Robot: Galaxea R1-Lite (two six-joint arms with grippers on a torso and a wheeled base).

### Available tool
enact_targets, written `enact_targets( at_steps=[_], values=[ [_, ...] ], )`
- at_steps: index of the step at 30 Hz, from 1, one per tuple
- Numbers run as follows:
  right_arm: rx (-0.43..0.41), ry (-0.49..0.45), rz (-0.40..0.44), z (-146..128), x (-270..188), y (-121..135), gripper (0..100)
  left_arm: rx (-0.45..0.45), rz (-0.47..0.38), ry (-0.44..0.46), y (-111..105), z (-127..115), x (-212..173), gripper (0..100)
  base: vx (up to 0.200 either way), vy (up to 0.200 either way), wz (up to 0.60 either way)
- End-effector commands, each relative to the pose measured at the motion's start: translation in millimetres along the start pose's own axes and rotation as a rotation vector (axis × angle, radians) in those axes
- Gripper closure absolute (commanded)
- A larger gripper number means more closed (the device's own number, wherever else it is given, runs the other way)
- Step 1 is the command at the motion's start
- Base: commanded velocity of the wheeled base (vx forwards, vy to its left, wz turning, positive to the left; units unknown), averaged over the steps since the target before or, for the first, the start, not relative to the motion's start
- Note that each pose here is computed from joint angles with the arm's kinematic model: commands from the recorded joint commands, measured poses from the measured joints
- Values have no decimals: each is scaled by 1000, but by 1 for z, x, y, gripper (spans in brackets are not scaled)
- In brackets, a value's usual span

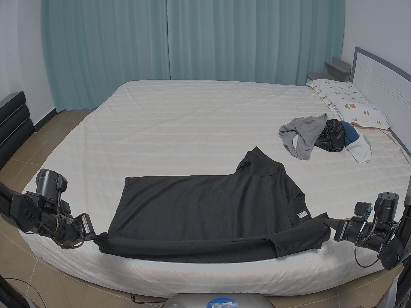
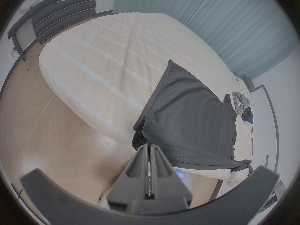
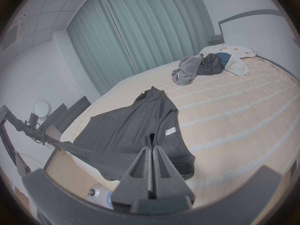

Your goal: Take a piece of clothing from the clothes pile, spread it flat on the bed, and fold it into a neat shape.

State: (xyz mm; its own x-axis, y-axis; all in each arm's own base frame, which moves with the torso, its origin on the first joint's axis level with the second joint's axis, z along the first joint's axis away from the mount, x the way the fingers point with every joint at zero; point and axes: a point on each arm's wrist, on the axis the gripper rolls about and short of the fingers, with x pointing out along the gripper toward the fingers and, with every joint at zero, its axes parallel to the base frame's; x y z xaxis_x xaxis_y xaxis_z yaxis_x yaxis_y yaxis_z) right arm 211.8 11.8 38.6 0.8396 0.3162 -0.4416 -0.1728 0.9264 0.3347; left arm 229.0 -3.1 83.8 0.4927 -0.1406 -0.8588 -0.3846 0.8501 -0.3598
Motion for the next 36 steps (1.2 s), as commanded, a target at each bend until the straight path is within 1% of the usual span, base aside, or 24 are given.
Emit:
enact_targets(
  at_steps=[1,3,7,9,12,16,20,26,28,33,36],
  values=[
    [8,34,-11,-6,-3,-1,100,6,-2,-1,-2,0,-3,100,0,0,0],
    [3,76,-16,-12,2,-3,100,6,-2,1,-2,2,-1,100,0,0,0],
    [7,102,-13,-17,12,-7,100,0,7,17,-3,5,8,100,0,0,0],
    [8,106,-11,-17,16,-7,100,-4,7,20,-3,7,10,100,0,0,0],
    [13,101,-13,-16,35,-13,100,-14,27,58,-3,10,26,100,0,0,0],
    [16,109,-17,-18,49,-18,100,-28,49,84,-3,15,44,100,0,0,0],
    [11,97,-14,-16,65,-22,100,-70,43,75,-7,24,57,100,0,0,0],
    [-1,77,-3,-15,87,-26,100,-120,21,61,-20,30,80,100,0,0,0],
    [-3,76,-1,-15,91,-26,100,-127,21,60,-21,30,84,100,0,0,0],
    [-11,81,2,-13,105,-24,100,-148,60,37,-21,35,97,100,0,0,0],
    [-8,95,2,-12,110,-25,100,-152,63,33,-22,37,100,100,0,0,0]
  ],
)
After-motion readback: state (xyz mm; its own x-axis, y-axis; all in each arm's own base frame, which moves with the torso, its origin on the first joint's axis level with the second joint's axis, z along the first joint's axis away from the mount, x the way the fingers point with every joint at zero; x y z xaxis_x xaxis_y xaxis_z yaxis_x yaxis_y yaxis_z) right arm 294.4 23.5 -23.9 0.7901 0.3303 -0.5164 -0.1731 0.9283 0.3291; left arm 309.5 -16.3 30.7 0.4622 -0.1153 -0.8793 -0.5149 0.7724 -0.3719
